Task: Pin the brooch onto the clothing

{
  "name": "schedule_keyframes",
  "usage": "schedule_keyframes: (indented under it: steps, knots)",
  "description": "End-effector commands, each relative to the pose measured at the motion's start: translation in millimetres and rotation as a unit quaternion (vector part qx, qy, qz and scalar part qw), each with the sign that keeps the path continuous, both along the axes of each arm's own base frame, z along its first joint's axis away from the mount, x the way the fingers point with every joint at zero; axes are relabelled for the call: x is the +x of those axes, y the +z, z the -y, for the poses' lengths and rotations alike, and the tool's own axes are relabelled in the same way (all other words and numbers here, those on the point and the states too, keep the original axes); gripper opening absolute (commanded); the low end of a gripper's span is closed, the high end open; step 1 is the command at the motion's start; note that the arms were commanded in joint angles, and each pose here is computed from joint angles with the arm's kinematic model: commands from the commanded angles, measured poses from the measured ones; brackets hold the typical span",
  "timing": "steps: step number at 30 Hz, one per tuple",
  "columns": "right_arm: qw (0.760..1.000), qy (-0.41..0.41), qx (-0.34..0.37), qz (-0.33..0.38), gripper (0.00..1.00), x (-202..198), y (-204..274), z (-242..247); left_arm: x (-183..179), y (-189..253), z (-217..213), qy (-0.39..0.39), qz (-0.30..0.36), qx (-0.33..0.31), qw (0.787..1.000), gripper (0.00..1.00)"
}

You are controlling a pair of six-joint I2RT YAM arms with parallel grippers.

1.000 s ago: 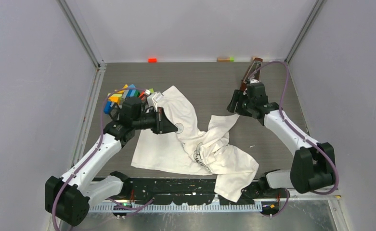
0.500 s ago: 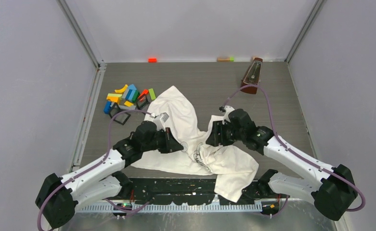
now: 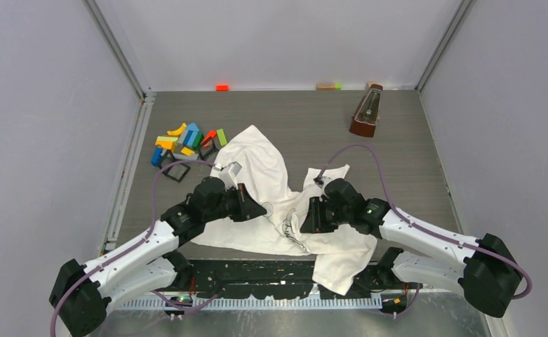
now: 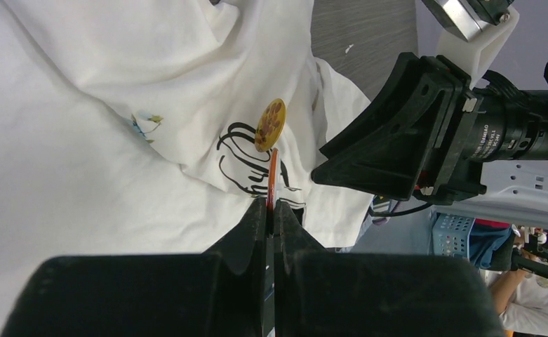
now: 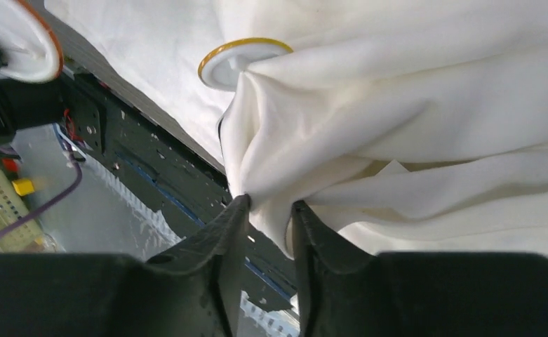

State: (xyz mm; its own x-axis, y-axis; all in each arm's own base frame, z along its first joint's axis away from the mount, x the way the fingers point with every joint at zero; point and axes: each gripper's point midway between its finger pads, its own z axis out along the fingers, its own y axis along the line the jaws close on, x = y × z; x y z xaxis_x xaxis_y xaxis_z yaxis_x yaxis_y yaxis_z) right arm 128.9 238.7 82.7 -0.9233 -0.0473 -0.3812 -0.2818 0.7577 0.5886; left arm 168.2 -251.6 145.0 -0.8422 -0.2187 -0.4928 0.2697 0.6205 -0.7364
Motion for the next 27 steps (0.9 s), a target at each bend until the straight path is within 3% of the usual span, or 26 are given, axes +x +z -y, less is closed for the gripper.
schedule_keyframes:
  steps: [1,2,4,10,16,18,19,21,23,27]
  knots:
    - [0.998,-0.05,-0.008,0.025,0.24,22.7,-1.7,-2.8,4.1,15.8,5.4,0.0,0.018,-0.019,1.0,0.0]
    - [0.997,-0.065,-0.016,0.03,0.11,27.3,-2.8,0.4,3.8,15.6,5.5,-0.002,0.018,-0.019,1.0,0.0]
    - [0.99,-0.114,-0.049,0.068,0.02,46.8,-0.9,15.7,2.9,12.5,5.3,-0.004,0.016,-0.012,1.0,0.0]
    - [0.958,-0.204,-0.133,0.151,0.0,84.2,16.0,67.2,-5.6,6.8,14.9,-0.014,0.019,0.004,1.0,0.0]
    - [0.953,-0.22,-0.144,0.148,0.0,98.1,17.2,90.1,-12.6,4.3,32.9,-0.019,0.027,0.006,0.999,0.0]
    - [0.96,-0.2,-0.13,0.148,0.13,95.2,23.4,83.9,-11.9,4.4,37.8,-0.015,0.029,0.0,0.999,0.0]
    - [0.961,-0.196,-0.123,0.149,0.26,93.5,26.9,82.5,-11.6,3.8,40.0,-0.013,0.029,-0.001,0.999,0.0]
    - [0.967,-0.184,-0.098,0.147,0.43,87.4,35.1,75.9,-7.0,10.5,45.5,-0.007,0.038,-0.014,0.999,0.0]
    - [0.971,-0.178,-0.073,0.144,0.5,80.9,42.9,70.6,-3.4,17.4,51.0,-0.005,0.047,-0.022,0.999,0.0]
    - [0.976,-0.171,-0.024,0.133,0.51,67.3,54.2,57.2,3.0,24.5,60.9,-0.003,0.06,-0.029,0.998,0.0]
